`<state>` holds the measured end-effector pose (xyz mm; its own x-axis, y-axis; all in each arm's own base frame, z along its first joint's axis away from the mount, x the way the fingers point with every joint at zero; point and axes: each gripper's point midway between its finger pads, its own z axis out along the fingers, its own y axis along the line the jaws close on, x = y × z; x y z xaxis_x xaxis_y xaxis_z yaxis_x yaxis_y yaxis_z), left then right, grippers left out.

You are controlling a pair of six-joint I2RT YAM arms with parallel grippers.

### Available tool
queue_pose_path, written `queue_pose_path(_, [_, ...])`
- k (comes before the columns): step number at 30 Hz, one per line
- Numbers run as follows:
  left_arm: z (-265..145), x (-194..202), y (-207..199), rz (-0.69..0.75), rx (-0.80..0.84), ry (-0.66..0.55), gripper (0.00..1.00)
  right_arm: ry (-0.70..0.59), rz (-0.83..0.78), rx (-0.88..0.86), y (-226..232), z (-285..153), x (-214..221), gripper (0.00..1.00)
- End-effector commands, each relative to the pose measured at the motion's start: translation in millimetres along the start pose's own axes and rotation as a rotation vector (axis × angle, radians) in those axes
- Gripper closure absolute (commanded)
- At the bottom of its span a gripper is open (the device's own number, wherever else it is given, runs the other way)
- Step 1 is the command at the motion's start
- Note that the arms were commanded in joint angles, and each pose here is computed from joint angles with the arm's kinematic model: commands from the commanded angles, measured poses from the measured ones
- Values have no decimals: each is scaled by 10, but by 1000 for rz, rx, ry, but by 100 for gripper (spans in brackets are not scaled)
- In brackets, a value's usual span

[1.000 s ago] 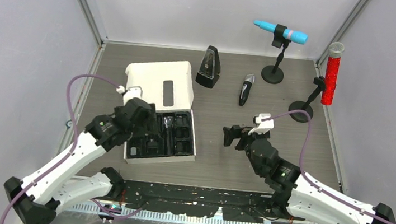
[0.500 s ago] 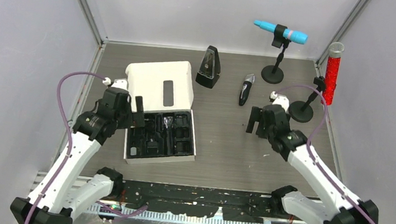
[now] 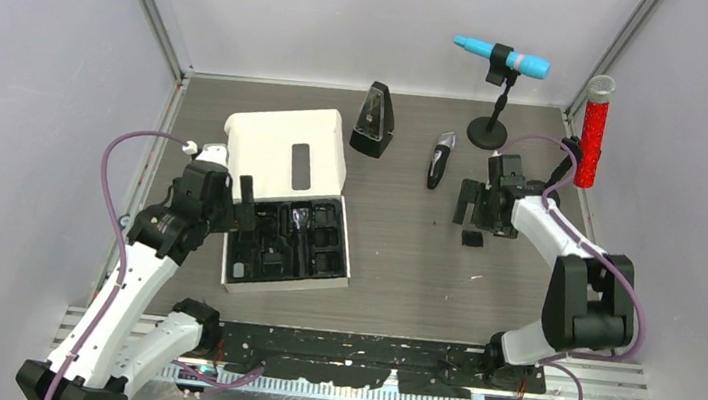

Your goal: Sort the hair-cutting tools

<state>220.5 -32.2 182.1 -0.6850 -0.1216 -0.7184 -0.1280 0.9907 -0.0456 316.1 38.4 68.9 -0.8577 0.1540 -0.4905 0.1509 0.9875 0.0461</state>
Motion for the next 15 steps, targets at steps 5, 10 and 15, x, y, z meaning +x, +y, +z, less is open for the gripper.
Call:
queue_pose_path(5, [-13,-75,-19,35,4,-51,0,110,18,-78,77,293,69,0])
queue_pose_path(10, [-9,-62,-45,37,18,-49,0,195,72,-162,263,404,337,4])
queue_pose_path(15, [-9,-49,-84,37,40,-41,0,177,52,-284,795,291,457,4])
